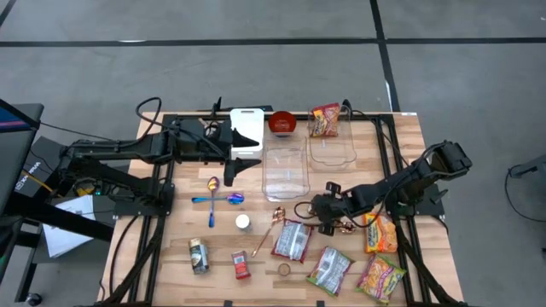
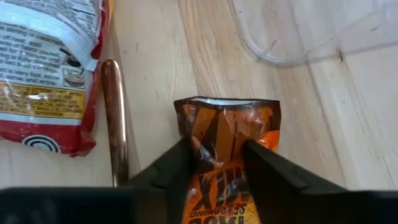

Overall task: Pick & Place Food Item
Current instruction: Put the orange spice pack into the left transparent bin

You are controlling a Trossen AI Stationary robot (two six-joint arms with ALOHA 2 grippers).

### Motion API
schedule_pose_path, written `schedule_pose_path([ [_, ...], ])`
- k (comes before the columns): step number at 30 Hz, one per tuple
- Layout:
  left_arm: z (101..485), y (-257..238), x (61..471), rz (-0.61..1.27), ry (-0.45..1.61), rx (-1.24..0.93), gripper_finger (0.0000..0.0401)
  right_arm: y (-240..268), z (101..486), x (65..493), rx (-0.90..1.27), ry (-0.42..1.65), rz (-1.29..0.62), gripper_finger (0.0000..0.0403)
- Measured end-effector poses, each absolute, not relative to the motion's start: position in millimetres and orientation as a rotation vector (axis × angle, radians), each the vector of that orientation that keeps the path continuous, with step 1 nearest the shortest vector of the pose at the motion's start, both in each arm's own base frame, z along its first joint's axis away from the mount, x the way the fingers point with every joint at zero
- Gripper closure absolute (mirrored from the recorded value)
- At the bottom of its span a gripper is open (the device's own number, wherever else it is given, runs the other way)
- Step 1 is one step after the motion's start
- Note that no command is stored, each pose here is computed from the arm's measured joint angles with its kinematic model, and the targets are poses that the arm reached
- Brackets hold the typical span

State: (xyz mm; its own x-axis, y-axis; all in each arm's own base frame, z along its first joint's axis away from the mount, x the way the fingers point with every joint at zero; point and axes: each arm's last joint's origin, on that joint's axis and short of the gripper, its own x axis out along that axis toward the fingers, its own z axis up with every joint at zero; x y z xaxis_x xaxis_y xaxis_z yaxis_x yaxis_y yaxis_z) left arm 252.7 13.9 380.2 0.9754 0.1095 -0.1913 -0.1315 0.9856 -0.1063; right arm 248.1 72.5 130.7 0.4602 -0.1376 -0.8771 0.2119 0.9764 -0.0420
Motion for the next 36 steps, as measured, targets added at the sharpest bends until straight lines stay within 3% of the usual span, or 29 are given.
schedule_pose_path([
  [7,380,14,253,0.121,0.186,-0.119,0.0137,75,132,249,0.131,1.079,-0.159,0.0387],
  [17,380,14,253,0.121,0.187,-0.119,0.0137,88,149,248,0.103,1.145,-0.111,0.0389],
  [26,380,14,253,0.122,0.191,-0.125,0.0137,92,226,225,0.162,0.967,-0.058,0.0391],
  [30,380,14,255,0.123,0.178,-0.144,0.0137,77,264,208,0.261,0.823,-0.101,0.0392],
  [36,374,15,268,0.122,0.174,-0.140,0.0137,44,320,188,0.466,0.405,-0.255,0.0392],
])
